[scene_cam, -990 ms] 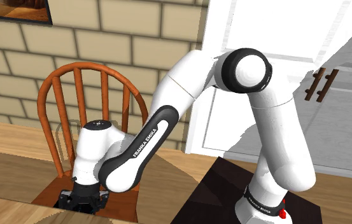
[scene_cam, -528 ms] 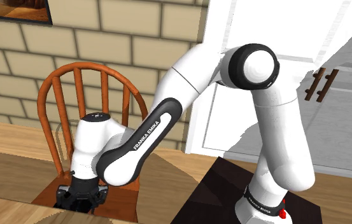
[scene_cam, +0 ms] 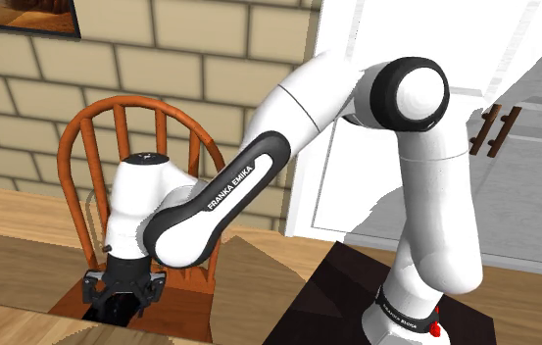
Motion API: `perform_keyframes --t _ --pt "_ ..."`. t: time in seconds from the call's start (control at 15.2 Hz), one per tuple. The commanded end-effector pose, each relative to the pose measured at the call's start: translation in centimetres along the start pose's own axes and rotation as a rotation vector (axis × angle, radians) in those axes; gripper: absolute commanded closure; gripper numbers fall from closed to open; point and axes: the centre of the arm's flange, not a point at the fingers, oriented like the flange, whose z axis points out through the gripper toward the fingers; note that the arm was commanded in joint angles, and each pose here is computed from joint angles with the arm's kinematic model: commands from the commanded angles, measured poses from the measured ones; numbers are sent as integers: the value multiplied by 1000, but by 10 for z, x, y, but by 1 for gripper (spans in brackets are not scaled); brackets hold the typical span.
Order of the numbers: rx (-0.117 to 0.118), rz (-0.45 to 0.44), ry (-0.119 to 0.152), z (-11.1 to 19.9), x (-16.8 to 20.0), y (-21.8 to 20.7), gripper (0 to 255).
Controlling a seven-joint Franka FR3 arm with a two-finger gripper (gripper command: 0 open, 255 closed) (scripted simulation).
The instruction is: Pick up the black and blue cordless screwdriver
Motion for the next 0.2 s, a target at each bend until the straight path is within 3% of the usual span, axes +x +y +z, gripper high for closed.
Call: perform_keyframes --t 0.0,0.13 --pt "0 0 0 -11 -2 -4 255" --pt "0 0 0 -12 -2 -4 255"
